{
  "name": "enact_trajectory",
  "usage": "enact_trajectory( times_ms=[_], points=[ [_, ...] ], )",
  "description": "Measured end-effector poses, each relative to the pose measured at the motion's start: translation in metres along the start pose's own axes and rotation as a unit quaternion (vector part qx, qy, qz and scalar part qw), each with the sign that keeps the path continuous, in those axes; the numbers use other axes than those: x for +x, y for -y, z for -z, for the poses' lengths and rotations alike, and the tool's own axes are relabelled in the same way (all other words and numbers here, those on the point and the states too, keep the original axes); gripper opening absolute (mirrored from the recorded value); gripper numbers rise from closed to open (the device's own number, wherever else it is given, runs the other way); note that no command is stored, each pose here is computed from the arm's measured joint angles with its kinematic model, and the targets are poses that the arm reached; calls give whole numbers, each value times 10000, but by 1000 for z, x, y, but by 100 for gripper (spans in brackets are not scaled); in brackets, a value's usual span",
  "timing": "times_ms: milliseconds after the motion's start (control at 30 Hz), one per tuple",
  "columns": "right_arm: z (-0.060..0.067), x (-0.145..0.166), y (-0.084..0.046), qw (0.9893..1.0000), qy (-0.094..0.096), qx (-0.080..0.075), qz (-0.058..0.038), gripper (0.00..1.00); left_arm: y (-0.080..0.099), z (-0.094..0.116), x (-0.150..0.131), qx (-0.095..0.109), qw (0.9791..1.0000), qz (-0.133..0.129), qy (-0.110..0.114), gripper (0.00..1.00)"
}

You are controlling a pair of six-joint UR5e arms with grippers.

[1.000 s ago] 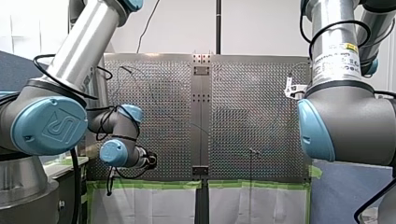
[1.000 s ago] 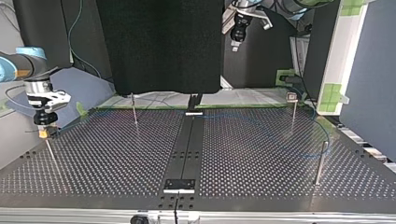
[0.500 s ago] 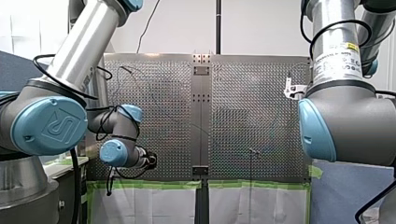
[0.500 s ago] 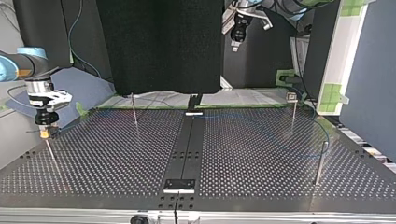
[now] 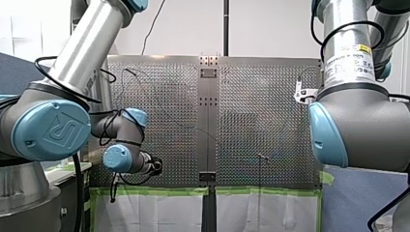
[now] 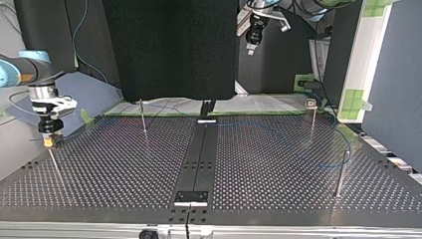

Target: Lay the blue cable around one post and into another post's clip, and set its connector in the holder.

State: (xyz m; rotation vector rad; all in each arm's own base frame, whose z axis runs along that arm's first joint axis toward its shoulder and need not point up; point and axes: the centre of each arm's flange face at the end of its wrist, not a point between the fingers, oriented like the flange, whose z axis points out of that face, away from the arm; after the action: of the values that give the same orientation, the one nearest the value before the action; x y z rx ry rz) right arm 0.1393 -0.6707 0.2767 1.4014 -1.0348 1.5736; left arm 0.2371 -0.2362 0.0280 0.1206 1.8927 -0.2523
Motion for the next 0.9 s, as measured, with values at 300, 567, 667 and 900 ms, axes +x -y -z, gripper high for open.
enact_trajectory(
  times_ms=[300, 567, 667, 900],
  points=[
    [0, -3, 0, 10000, 14, 2, -1, 0, 0, 0, 0, -1, 10000, 0, 1, 100],
    [-2, -2, 0, 10000, -24, 31, -1, 0, 0, 0, 0, -1, 10000, 4, 1, 100],
    [-3, 0, 0, 10000, -41, 48, 2, 0, 0, 0, 0, -1, 10000, 4, 1, 100],
    [-3, 1, 1, 10000, -45, 81, 0, 0, 0, 0, 0, -1, 10000, 0, 1, 100]
  ],
)
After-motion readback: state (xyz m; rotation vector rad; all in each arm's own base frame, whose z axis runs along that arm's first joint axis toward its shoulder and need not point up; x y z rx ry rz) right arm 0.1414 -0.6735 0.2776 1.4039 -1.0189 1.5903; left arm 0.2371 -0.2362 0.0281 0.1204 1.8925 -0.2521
